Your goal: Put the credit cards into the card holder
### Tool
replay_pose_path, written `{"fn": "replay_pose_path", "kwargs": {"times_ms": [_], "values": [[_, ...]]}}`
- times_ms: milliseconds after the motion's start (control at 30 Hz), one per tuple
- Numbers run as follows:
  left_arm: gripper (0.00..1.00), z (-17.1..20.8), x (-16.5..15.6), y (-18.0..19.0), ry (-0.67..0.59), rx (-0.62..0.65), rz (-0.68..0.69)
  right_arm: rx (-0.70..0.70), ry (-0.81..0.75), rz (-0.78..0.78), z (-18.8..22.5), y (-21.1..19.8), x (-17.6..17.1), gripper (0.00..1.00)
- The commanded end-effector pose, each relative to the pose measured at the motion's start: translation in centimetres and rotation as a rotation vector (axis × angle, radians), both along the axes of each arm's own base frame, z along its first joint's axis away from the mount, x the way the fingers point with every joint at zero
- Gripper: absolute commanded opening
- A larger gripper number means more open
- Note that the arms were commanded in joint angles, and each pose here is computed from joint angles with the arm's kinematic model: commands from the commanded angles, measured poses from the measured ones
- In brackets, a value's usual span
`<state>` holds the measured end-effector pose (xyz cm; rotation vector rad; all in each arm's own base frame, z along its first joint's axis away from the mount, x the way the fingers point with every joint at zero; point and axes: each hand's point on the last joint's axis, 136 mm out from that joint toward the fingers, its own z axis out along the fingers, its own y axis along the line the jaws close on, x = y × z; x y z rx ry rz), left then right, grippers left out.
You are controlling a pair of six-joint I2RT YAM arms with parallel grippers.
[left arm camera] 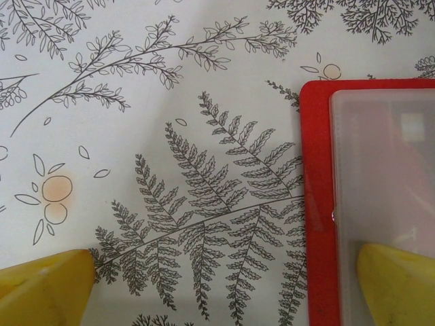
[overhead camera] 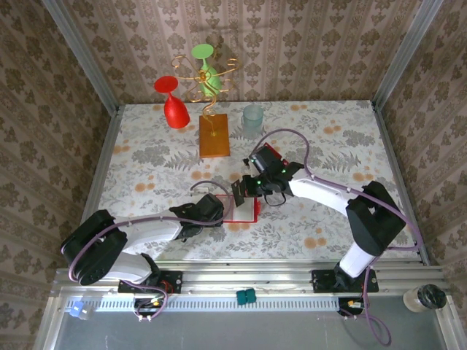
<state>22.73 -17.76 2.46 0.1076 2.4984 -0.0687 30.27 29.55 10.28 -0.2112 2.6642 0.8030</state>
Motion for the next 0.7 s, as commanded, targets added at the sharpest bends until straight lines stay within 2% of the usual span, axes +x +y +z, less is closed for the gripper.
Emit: {"fn": "replay_pose_path", "kwargs": {"times_ms": [0, 400, 667], "values": [[1.0, -0.8, -0.6, 1.0, 0.019, 0.027, 0.018, 0.08, 0.01, -0.079, -0.4, -0.1, 0.6, 0.0], [1.0, -0.9, -0.8, 1.4, 0.018, 0.028, 0.028, 0.275, -0.065, -0.153, -1.0, 0.2, 0.5, 0.0], [1.0, -1.2, -1.0, 1.5, 0.023, 0.03, 0.032, 0.334, -0.073, -0.194, -2.1, 0.4, 0.5, 0.0]]}}
